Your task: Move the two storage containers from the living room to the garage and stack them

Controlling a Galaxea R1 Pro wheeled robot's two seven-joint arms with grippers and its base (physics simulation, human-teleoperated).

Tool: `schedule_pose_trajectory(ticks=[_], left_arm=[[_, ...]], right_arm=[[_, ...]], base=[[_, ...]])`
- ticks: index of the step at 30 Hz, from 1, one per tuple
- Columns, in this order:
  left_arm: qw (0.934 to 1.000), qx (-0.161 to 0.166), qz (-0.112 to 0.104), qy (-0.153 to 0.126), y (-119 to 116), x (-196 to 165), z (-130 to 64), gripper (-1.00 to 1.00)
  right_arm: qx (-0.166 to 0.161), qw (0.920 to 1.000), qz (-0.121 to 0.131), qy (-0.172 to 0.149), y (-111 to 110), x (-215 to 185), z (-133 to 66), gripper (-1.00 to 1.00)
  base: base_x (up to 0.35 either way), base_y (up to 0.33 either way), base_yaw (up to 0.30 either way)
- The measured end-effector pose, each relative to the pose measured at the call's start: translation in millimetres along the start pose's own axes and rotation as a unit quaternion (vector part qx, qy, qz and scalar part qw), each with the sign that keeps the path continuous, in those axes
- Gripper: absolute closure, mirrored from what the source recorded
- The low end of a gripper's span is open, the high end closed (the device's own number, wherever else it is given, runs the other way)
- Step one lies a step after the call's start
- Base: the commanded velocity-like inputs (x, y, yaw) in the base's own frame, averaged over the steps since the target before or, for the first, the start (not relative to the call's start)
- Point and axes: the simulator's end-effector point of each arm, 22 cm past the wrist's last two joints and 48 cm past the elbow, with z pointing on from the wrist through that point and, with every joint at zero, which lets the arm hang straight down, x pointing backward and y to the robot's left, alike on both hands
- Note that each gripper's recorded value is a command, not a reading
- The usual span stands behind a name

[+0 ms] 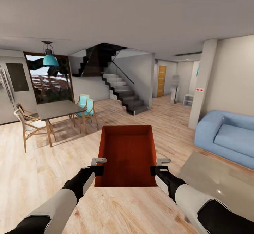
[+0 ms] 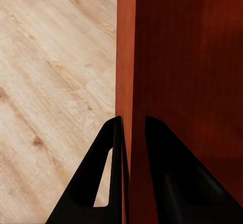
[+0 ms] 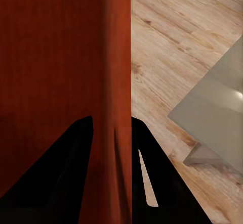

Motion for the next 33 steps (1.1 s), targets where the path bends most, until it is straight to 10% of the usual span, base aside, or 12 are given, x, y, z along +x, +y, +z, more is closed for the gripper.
schedule_pose_trajectory(ticks=[33], left_arm=[[1.0, 0.0, 0.0, 0.005, 0.3, 4.9, 3.4, 1.0]], right_arm=[[0.0, 1.0, -0.001, 0.005, 0.5, 5.2, 3.1, 1.0]], base=[[0.0, 0.0, 0.053]])
